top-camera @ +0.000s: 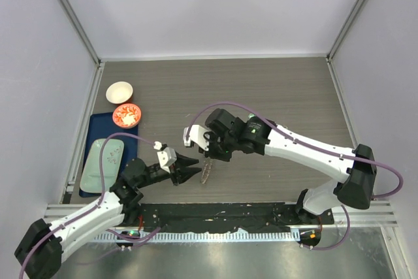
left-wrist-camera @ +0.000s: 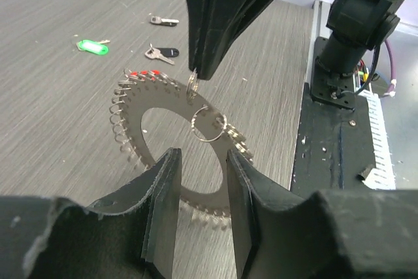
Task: Put the keys on the keyring
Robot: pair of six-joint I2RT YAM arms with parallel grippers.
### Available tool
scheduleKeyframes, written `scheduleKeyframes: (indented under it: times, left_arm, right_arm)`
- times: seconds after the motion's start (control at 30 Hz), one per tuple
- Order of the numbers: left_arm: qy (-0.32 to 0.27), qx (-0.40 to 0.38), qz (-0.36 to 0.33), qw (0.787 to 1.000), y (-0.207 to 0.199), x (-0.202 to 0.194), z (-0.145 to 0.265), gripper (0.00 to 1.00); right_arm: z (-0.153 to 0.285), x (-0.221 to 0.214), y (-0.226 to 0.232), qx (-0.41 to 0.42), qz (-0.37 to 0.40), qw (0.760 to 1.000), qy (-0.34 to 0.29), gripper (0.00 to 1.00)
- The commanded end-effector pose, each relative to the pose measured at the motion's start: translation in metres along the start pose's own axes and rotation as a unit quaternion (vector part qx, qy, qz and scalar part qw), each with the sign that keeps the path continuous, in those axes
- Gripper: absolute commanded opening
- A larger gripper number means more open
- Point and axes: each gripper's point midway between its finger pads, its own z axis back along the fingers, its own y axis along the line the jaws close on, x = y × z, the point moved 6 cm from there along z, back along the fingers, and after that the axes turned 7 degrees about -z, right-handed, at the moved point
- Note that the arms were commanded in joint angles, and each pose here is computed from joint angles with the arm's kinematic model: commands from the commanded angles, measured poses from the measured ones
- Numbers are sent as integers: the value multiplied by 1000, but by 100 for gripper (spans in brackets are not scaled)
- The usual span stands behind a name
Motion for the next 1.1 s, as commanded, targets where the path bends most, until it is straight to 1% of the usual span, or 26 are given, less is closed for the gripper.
scheduleKeyframes:
  times: [0.0,0.1,0.33,0.53,0.77,1.07]
  left_arm:
    - [-51,-25,-33,998,-1,22,-8,37]
    - [-52,-29,-36,998,-1,25,-10,36]
    - [-82,-37,-57,994,-4,39,-9,36]
    - [-93,-38,-58,993,-5,43,-8,35]
    - [-91,-32,-56,994,-2,43,-12,34]
    - [-92,-38,-48,994,1,45,-22,29]
  right_arm:
    - [16,11,7,15,23,999,-47,1]
    - [18,11,10,23,28,998,-53,1]
    - [14,9,12,30,31,997,-56,1]
    - [14,10,12,32,32,997,-60,1]
    - [13,11,14,37,34,997,-63,1]
    - [13,10,15,39,35,996,-65,1]
